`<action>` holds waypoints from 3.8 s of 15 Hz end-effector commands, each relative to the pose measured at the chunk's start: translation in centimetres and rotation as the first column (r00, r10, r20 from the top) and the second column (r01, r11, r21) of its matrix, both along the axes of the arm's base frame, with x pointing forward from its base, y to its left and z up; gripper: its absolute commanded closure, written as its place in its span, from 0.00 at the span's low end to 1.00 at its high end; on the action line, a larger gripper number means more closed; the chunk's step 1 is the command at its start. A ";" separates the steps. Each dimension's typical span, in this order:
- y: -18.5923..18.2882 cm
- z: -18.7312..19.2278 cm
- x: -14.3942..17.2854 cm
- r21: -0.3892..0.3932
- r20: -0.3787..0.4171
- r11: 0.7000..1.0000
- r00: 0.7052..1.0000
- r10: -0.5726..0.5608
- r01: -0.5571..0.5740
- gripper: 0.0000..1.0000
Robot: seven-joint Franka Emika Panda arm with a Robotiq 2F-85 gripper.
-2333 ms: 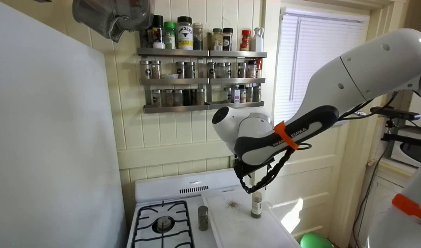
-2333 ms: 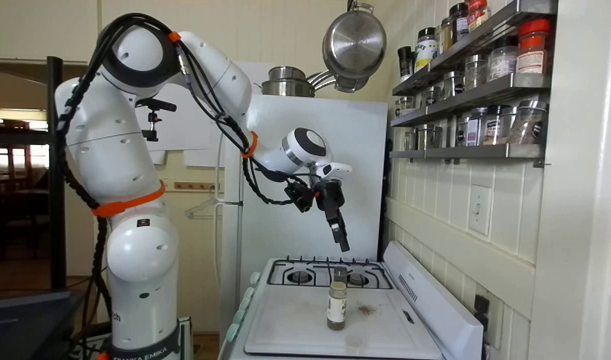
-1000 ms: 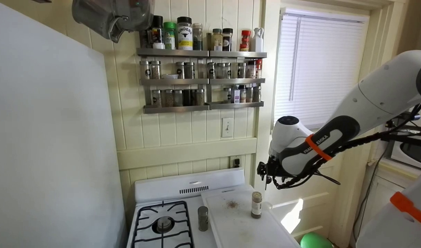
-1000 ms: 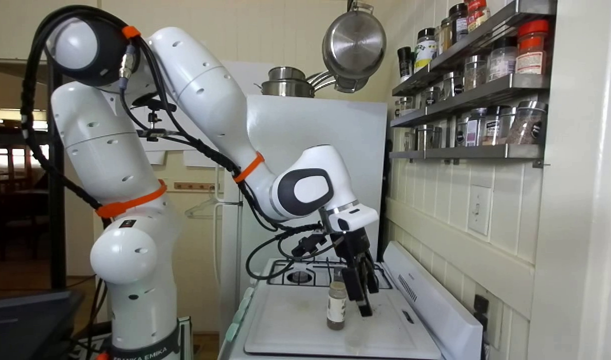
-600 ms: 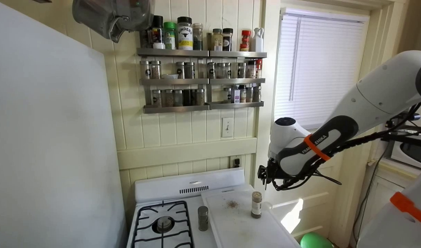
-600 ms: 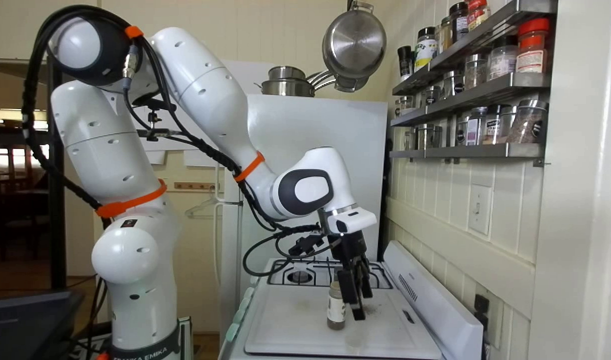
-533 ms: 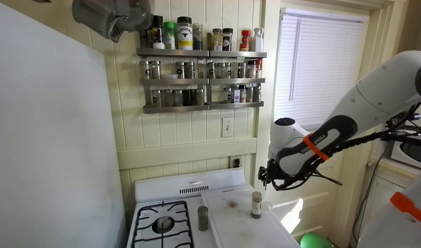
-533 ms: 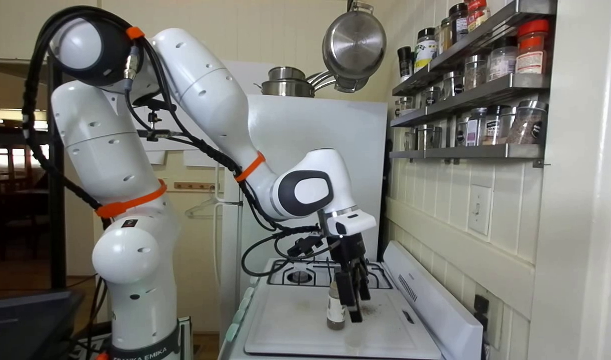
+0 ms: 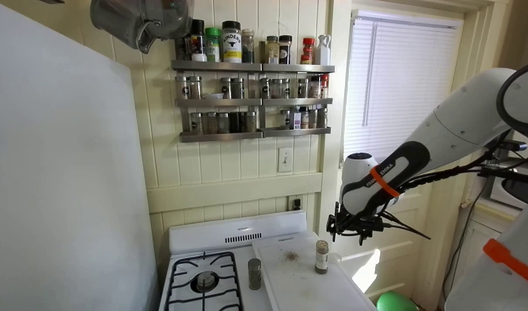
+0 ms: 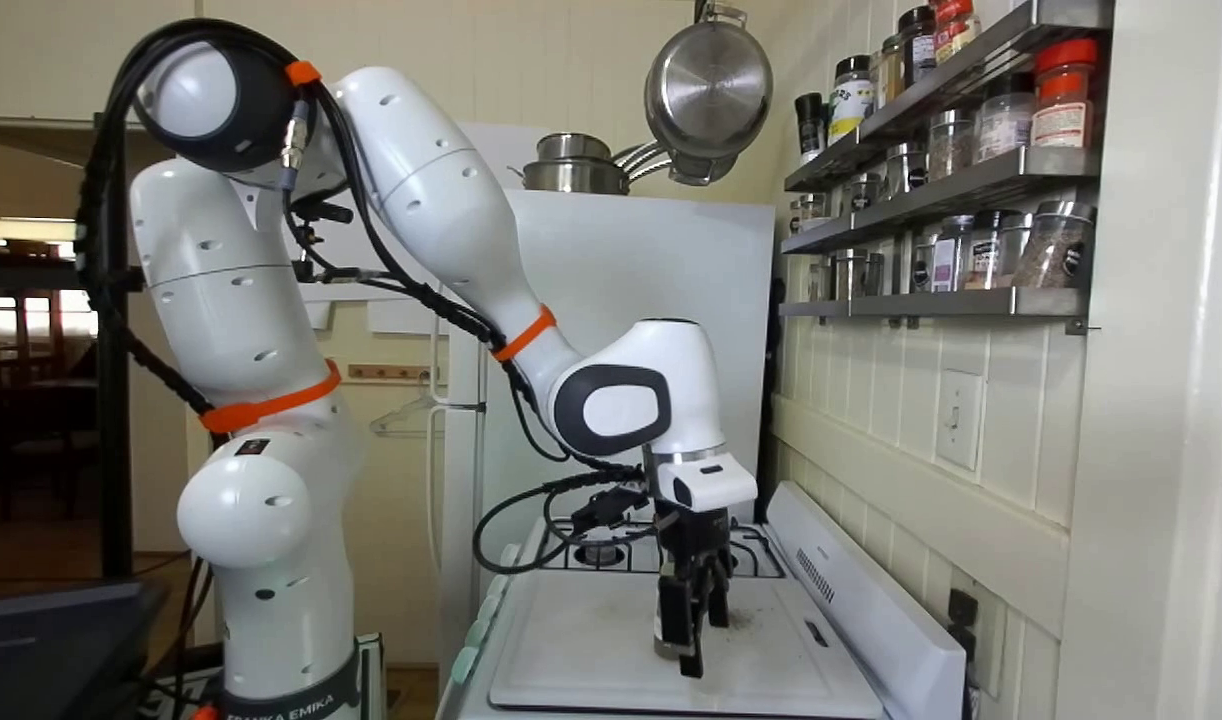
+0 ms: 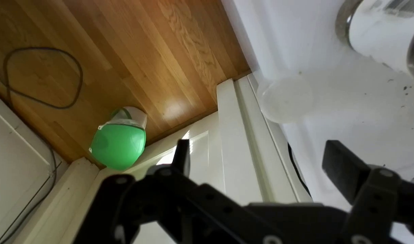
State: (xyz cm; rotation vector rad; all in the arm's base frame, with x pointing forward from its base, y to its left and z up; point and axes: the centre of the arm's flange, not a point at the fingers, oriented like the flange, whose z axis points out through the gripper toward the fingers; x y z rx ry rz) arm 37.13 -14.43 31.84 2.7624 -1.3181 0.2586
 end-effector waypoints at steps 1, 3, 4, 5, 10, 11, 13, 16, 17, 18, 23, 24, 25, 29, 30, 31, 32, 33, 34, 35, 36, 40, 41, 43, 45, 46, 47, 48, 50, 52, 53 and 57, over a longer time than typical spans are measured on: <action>-0.8 -1.3 1.3 0.061 -0.021 0.998 1.000 -0.015 0.016 0.00; -1.0 -1.8 1.9 0.075 -0.031 0.997 0.999 -0.020 0.023 0.00; -1.1 -2.1 2.3 0.077 -0.039 0.997 0.999 -0.024 0.027 0.00; -1.1 -2.3 2.7 0.083 -0.044 0.996 0.999 -0.024 0.027 0.00; -0.7 -3.7 4.5 0.091 -0.082 0.996 0.997 -0.006 0.014 0.00; -0.6 -4.0 4.7 0.093 -0.090 0.996 0.996 -0.004 0.012 0.00; -0.2 -4.7 5.0 0.098 -0.107 0.995 0.994 0.004 0.007 0.00; 0.2 -5.2 5.0 0.094 -0.122 0.996 0.993 0.001 0.011 0.00; 0.3 -5.3 4.9 0.093 -0.124 0.996 0.992 -0.004 0.015 0.00; 0.3 -5.4 4.8 0.095 -0.125 0.995 0.992 -0.005 0.017 0.00; 0.6 -5.9 5.4 0.108 -0.119 0.994 0.993 0.007 0.006 0.36; 0.7 -6.1 5.5 0.112 -0.123 0.994 0.992 0.011 0.003 0.47; 0.9 -6.2 5.6 0.114 -0.127 0.993 0.992 0.012 0.002 0.47; 1.0 -6.2 5.9 0.111 -0.124 0.994 0.992 0.003 0.011 0.76; 1.0 -6.1 5.8 0.110 -0.123 0.994 0.992 0.001 0.012 0.76; 0.9 -5.7 5.6 0.101 -0.116 0.995 0.993 -0.003 0.015 0.76; 0.9 -5.3 5.4 0.090 -0.111 0.996 0.994 -0.009 0.019 0.76; 1.0 -4.7 5.1 0.075 -0.102 0.997 0.995 -0.014 0.022 0.76; 1.1 -3.8 4.8 0.056 -0.089 0.998 0.996 -0.015 0.020 0.76; 1.2 -3.1 4.7 0.039 -0.080 0.999 0.997 -0.010 0.013 0.76; 1.4 -2.2 4.6 0.016 -0.068 1.000 0.998 -0.001 0.002 0.76; 2.8 2.5 4.5 -0.120 -0.006 0.991 0.998 0.062 -0.062 0.76; 3.2 3.5 4.5 -0.145 0.007 0.986 0.997 0.081 -0.079 0.76; 4.3 5.1 4.5 -0.161 0.027 0.977 0.989 0.143 -0.137 0.76; 5.3 6.4 4.4 -0.156 0.048 0.972 0.981 0.186 -0.176 0.76; 5.8 7.0 4.2 -0.162 0.058 0.970 0.979 0.194 -0.182 0.76; 6.2 7.4 4.1 -0.158 0.070 0.965 0.973 0.221 -0.208 0.76; 6.6 7.6 4.1 -0.154 0.079 0.961 0.967 0.244 -0.230 0.76; 7.4 7.9 3.9 -0.123 0.087 0.951 0.952 0.294 -0.283 0.76; 8.0 7.9 3.7 -0.097 0.091 0.943 0.941 0.327 -0.318 0.76; 8.4 7.7 3.7 -0.090 0.088 0.938 0.935 0.342 -0.335 0.76; 10.2 6.7 3.0 -0.101 0.058 0.914 0.915 0.399 -0.392 0.76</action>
